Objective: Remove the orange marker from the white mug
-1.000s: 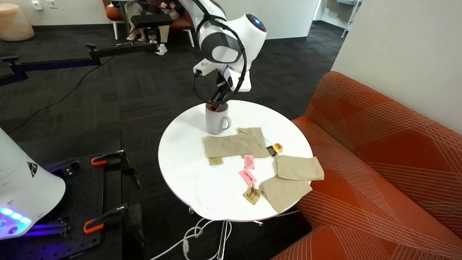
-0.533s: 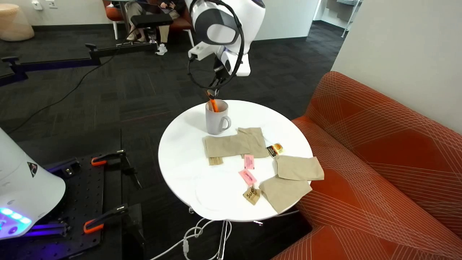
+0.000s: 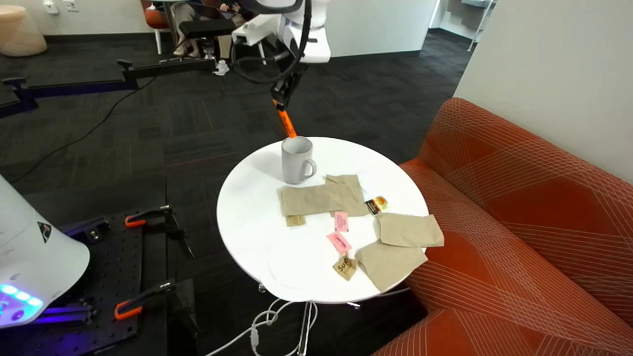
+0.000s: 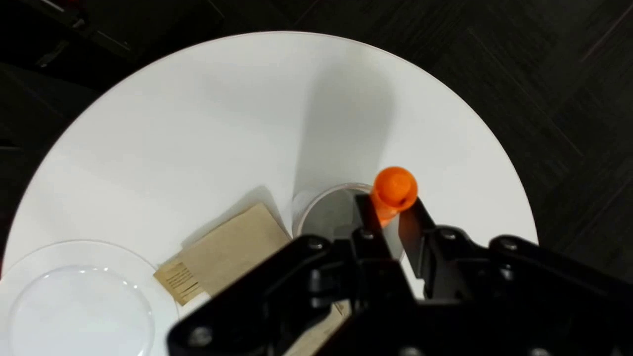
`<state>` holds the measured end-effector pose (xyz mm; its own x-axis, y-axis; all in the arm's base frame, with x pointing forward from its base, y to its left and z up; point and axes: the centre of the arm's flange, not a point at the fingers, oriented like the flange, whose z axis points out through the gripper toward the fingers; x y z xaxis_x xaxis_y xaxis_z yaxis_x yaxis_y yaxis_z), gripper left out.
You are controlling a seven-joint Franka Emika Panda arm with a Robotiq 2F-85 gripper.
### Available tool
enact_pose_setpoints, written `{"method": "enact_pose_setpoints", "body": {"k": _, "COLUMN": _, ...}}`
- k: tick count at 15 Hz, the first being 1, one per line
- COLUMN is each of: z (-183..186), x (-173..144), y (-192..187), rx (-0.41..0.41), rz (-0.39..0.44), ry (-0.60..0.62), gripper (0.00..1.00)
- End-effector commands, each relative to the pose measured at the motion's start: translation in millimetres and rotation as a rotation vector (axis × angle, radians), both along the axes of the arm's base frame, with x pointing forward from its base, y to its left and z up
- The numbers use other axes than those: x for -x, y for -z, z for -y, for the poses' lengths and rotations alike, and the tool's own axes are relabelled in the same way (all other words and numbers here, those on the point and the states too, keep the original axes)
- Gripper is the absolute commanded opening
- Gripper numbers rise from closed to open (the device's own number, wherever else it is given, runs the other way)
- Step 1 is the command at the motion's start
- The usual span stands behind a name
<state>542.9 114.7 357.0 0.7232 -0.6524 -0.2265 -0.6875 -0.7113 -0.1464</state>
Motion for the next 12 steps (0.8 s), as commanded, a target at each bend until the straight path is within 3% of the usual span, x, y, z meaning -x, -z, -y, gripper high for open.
{"method": "enact_pose_setpoints", "body": {"k": 1, "z": -9, "x": 40, "y": -44, "rx": 0.066, "rz": 0.041, "ry": 0.008, "gripper": 0.05}}
{"method": "enact_pose_setpoints", "body": {"k": 5, "z": -12, "x": 40, "y": -68, "rx": 0.170, "rz": 0.143, "ry": 0.016, "gripper": 0.05}}
{"method": "enact_pose_setpoints", "body": {"k": 12, "z": 6, "x": -18, "y": -73, "rx": 0.375, "rz": 0.336, "ry": -0.021, "gripper": 0.05}}
